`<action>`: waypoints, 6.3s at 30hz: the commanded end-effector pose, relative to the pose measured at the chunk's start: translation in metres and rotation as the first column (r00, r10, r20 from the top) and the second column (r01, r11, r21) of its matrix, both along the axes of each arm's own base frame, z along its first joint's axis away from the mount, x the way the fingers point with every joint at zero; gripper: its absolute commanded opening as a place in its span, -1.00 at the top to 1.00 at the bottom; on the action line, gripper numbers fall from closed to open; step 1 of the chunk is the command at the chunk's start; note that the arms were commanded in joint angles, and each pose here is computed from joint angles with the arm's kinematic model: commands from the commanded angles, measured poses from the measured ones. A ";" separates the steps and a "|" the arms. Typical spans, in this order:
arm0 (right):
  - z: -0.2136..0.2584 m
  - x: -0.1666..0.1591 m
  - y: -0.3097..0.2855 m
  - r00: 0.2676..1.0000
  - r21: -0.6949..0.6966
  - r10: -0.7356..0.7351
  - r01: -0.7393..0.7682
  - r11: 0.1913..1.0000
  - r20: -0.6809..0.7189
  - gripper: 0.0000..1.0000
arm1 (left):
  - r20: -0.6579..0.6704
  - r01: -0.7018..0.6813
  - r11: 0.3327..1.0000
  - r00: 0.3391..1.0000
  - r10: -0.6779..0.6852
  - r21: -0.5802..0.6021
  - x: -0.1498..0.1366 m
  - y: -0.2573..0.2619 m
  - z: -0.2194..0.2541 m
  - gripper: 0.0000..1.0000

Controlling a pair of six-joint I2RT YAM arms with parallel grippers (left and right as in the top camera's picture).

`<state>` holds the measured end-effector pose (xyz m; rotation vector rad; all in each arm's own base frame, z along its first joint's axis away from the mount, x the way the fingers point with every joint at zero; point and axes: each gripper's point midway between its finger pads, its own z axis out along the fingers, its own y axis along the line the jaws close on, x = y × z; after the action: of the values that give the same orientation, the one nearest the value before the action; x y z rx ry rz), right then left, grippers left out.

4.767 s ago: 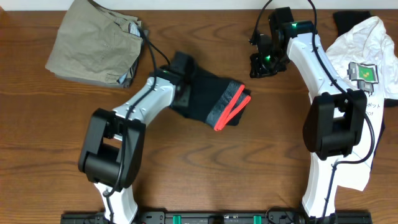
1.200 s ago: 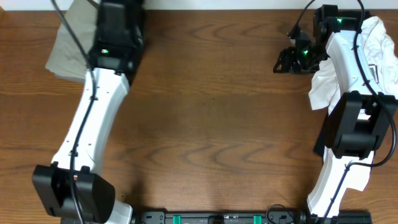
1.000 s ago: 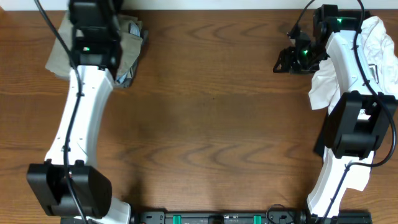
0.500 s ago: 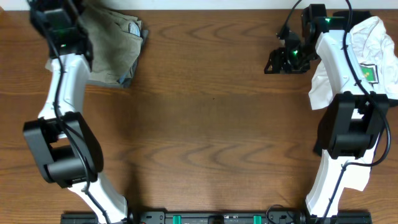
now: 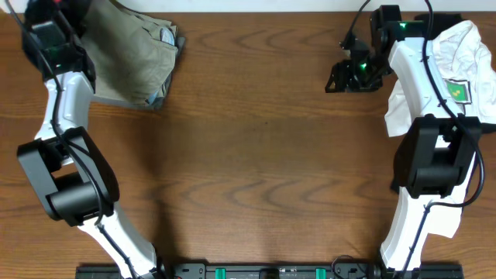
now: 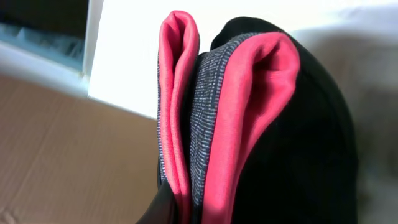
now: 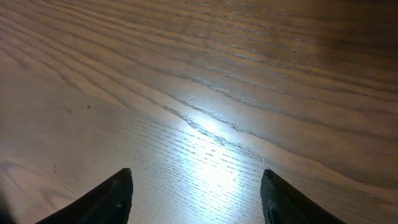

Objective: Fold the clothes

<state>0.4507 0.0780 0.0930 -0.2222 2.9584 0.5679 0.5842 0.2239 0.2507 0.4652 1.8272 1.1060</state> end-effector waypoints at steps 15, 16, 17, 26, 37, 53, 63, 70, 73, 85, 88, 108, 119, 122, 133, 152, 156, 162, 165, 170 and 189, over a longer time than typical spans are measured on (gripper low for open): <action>0.020 0.000 0.010 0.999 0.011 0.024 -0.024 1.000 0.042 -0.29 | -0.122 0.098 0.967 0.984 -0.129 -0.236 0.027 -0.087 -0.078 0.87; 0.020 0.000 0.010 0.999 0.011 0.024 -0.024 1.000 0.042 -0.29 | -0.129 0.093 0.957 0.983 -0.133 -0.276 0.026 -0.097 -0.084 0.88; 0.020 0.000 0.010 0.999 0.011 0.024 -0.025 1.000 0.042 -0.29 | -0.134 0.085 0.944 0.982 -0.133 -0.318 0.025 -0.106 -0.089 0.88; 0.020 0.000 0.010 0.999 0.007 0.024 -0.024 1.000 0.042 -0.29 | -0.278 0.011 0.862 0.945 -0.175 -0.507 0.004 -0.177 -0.138 0.87; 0.020 -0.001 0.010 0.999 0.007 0.024 -0.024 1.000 0.039 -0.30 | -0.307 -0.006 0.835 0.931 -0.195 -0.550 -0.005 -0.205 -0.151 -0.96; 0.020 0.001 0.010 0.999 0.008 0.024 -0.025 1.000 0.046 -0.31 | -0.020 -0.016 0.631 1.000 0.001 -0.776 -0.012 -0.189 -0.043 0.51; 0.020 0.001 0.014 0.998 0.006 0.040 -0.040 0.999 0.053 -0.33 | -0.032 -0.137 0.382 0.962 0.270 -0.914 0.005 -0.124 -0.108 0.88; 0.021 0.005 0.015 0.997 0.007 0.041 -0.041 0.999 0.072 -0.33 | -0.056 -0.157 0.335 0.955 0.292 -0.929 0.018 -0.126 -0.156 0.88; 0.021 0.006 0.015 0.996 0.007 0.041 -0.041 0.999 0.075 -0.34 | -0.092 -0.186 0.328 0.955 0.281 -0.926 0.018 -0.134 -0.178 0.88; 0.025 0.018 0.017 0.991 0.020 0.042 -0.045 0.999 0.127 -0.26 | 0.103 0.016 0.372 0.971 0.217 -0.928 0.035 -0.163 -0.099 0.85; 0.030 0.021 0.020 0.988 0.034 0.049 -0.055 0.998 0.148 -0.23 | 0.174 0.089 0.374 0.964 0.200 -0.923 0.030 -0.174 -0.053 0.73; 0.322 -0.042 0.019 0.688 0.011 0.074 -0.118 0.993 0.722 -0.98 | 0.270 0.217 0.357 0.957 0.105 -0.909 -0.061 -0.229 0.103 -0.96; 0.414 -0.134 0.014 0.478 -0.005 0.061 -0.118 0.993 0.876 -0.98 | 0.270 0.217 0.357 0.957 0.105 -0.909 -0.061 -0.229 0.103 -0.96; 0.421 -0.152 0.012 0.464 -0.008 0.061 -0.115 0.993 0.884 -0.99 | 0.270 0.217 0.357 0.957 0.105 -0.909 -0.061 -0.229 0.103 -0.96; 0.410 -0.156 -0.025 0.464 -0.109 0.062 0.075 0.991 0.884 -0.98 | 0.270 0.217 0.357 0.957 0.105 -0.909 -0.061 -0.229 0.103 -0.96; 0.231 -0.150 -0.049 0.166 0.175 -0.211 0.209 0.962 0.963 -0.98 | 0.270 0.217 0.357 0.957 0.105 -0.909 -0.061 -0.229 0.103 -0.96; 0.176 -0.164 -0.047 0.156 0.177 -0.212 0.211 0.961 0.965 -0.98 | 0.270 0.217 0.357 0.957 0.105 -0.909 -0.061 -0.229 0.103 -0.96; 0.122 -0.183 -0.046 0.157 0.208 -0.243 0.208 0.956 0.957 -0.99 | 0.270 0.217 0.357 0.957 0.105 -0.909 -0.061 -0.229 0.103 -0.96; 0.103 -0.189 -0.045 0.163 0.205 -0.241 0.206 0.957 0.957 -0.99 | 0.270 0.217 0.357 0.957 0.105 -0.909 -0.061 -0.229 0.103 -0.96; 0.085 -0.193 -0.051 0.148 0.206 -0.246 0.244 0.948 0.958 -0.98 | 0.270 0.217 0.357 0.957 0.105 -0.909 -0.061 -0.229 0.103 -0.96; 0.056 -0.204 -0.055 0.221 0.158 -0.228 0.295 0.942 0.948 -0.98 | 0.270 0.217 0.357 0.957 0.105 -0.908 -0.061 -0.229 0.104 -0.96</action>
<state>0.2482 0.0198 0.1430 -0.0041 1.7098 0.1473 0.5236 -0.0072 0.3515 -0.3328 1.8240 -0.1084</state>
